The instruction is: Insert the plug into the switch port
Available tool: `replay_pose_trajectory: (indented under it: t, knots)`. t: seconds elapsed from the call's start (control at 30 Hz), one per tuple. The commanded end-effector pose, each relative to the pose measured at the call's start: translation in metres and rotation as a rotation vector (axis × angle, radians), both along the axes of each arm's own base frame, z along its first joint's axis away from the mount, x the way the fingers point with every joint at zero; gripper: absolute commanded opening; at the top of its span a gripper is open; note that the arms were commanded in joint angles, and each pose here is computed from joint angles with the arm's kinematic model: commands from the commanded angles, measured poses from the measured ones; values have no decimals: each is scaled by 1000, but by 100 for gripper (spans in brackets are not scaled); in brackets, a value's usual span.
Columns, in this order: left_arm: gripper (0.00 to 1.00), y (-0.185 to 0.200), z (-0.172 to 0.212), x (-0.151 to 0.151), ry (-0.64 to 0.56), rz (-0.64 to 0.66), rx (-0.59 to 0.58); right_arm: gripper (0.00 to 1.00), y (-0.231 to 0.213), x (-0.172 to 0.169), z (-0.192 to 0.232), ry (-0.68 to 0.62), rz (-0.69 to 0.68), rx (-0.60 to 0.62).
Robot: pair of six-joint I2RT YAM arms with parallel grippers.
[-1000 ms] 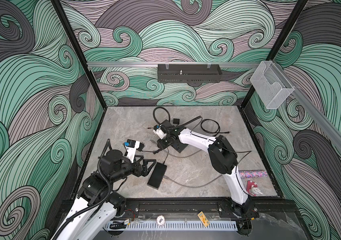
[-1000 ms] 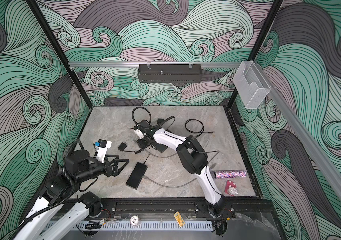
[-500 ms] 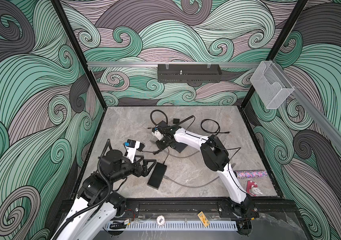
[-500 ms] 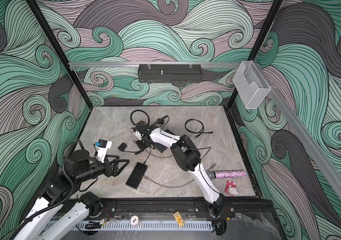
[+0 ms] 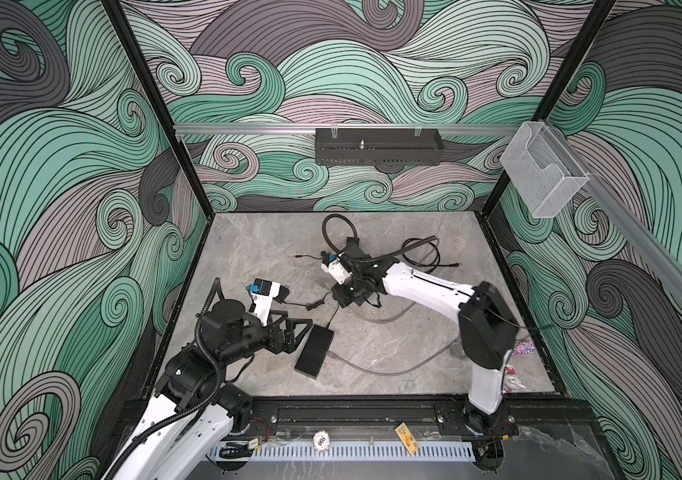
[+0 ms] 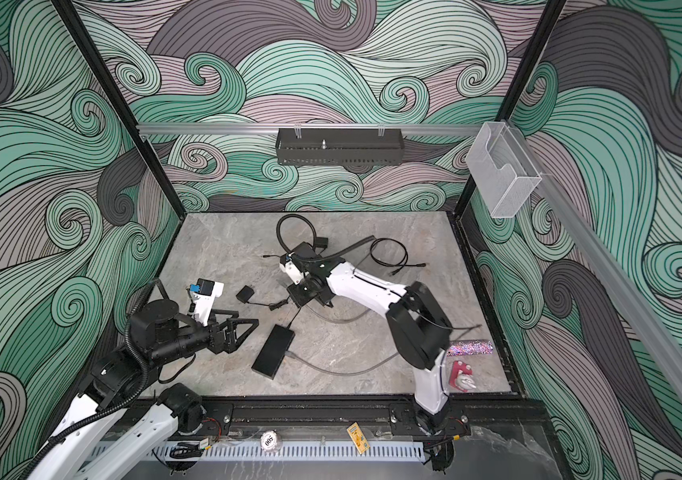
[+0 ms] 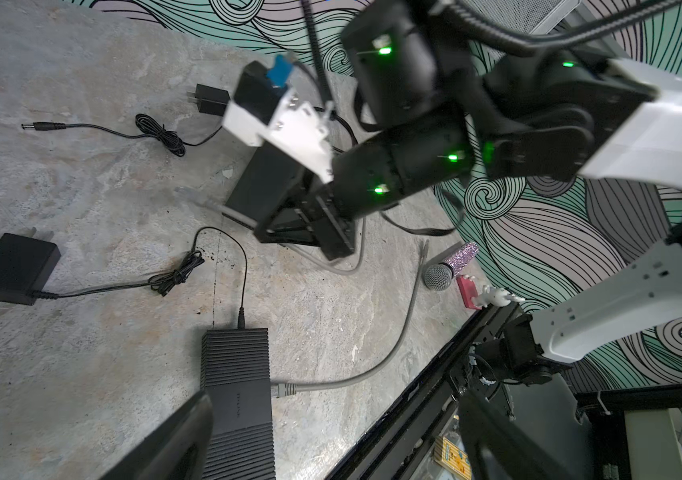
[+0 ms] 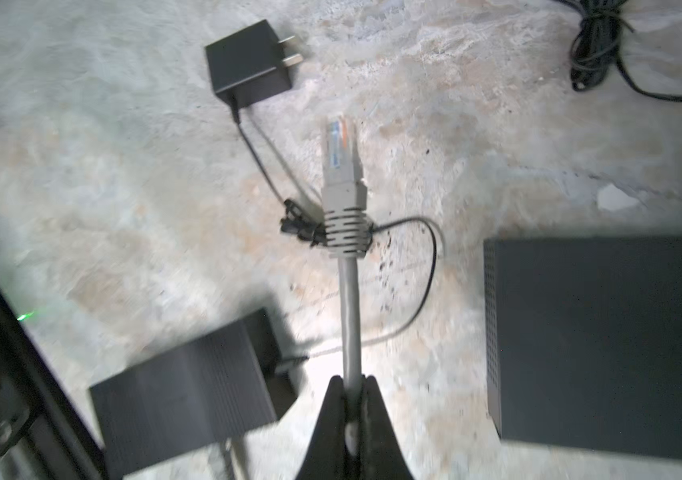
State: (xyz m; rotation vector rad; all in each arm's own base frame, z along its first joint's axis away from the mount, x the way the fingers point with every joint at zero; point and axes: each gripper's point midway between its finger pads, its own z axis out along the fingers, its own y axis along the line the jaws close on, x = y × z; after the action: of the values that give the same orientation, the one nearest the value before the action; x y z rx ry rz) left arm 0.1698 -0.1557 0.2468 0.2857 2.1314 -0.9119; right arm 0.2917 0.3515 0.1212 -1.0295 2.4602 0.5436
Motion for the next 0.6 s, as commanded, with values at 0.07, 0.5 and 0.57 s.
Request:
replay_pose_trajectory:
  t: [0.07,0.5,0.57]
  knots:
    - [92,-8,2,-3,50,-6,-88,3,-50,-49,25,-67,-13,68]
    - [88,-39,-60,11,328,-2,-266,0,-97,-135,39,-267,69,266]
    - [86,-40,-59,13,317,-11,-253,1,-94,-146,40,-259,126,295]
